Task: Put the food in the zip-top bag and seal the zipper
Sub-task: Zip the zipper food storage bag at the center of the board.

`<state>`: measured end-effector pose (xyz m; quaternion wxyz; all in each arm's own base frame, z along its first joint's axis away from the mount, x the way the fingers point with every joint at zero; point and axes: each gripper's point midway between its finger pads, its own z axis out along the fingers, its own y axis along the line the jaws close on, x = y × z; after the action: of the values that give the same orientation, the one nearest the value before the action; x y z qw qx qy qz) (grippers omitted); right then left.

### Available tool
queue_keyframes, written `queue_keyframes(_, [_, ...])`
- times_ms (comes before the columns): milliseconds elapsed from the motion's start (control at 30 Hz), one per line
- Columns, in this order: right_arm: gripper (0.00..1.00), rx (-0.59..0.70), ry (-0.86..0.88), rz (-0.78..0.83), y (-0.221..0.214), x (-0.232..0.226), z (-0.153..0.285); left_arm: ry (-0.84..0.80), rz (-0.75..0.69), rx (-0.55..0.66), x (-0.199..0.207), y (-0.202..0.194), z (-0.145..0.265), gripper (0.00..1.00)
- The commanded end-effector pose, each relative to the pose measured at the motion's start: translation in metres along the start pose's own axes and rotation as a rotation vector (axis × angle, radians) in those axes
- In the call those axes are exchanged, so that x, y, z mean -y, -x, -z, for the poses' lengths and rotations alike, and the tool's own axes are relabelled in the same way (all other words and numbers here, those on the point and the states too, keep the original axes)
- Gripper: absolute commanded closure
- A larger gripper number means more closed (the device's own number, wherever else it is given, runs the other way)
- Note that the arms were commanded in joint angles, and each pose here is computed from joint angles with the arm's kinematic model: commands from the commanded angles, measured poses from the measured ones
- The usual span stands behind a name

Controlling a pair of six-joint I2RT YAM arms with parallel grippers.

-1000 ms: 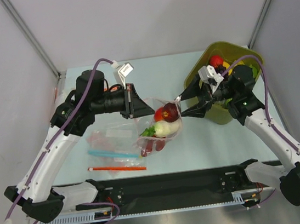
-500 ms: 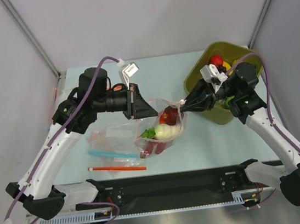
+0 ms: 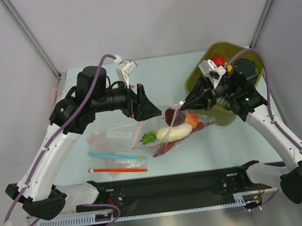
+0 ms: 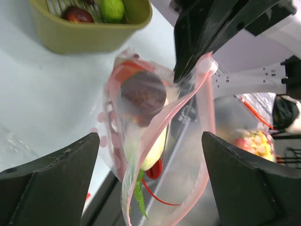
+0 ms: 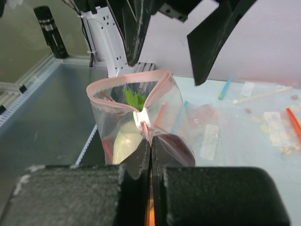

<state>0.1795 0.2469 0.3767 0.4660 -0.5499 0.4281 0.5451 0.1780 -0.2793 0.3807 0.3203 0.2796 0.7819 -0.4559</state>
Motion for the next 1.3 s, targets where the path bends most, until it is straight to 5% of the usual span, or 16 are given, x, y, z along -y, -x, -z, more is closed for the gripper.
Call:
queue_keyframes(0, [1.00,0.011,-0.007,-0.001,0.020,-0.002,-0.002,0.054,-0.150,0.082,0.009,0.031,0.009,0.03])
queue_keyframes(233, [1.00,0.019,-0.063,-0.038,0.029,0.001,-0.002,0.125,-0.290,0.081,0.020,0.053,-0.011,0.01])
queue_keyframes(400, [1.00,0.016,-0.084,-0.102,0.030,0.002,-0.004,0.079,-0.378,0.080,0.039,0.060,-0.028,0.13])
queue_keyframes(633, [1.00,0.011,-0.090,-0.154,0.032,0.000,-0.009,0.101,-0.497,0.063,0.052,0.058,-0.051,0.14])
queue_keyframes(767, [1.00,0.009,-0.089,-0.149,0.034,-0.001,-0.009,0.103,-0.512,0.045,0.054,0.053,-0.058,0.23])
queue_keyframes(1000, [1.00,0.006,-0.077,-0.146,0.033,-0.002,-0.009,0.140,-0.539,0.056,0.050,0.054,-0.056,0.61])
queue_keyframes(1167, [1.00,0.003,-0.070,-0.148,0.032,-0.003,-0.009,0.148,-0.552,0.089,0.051,0.059,-0.050,0.63])
queue_keyframes(1267, [1.00,0.004,-0.068,-0.146,0.032,-0.002,-0.009,0.148,-0.557,0.093,0.051,0.061,-0.051,0.73])
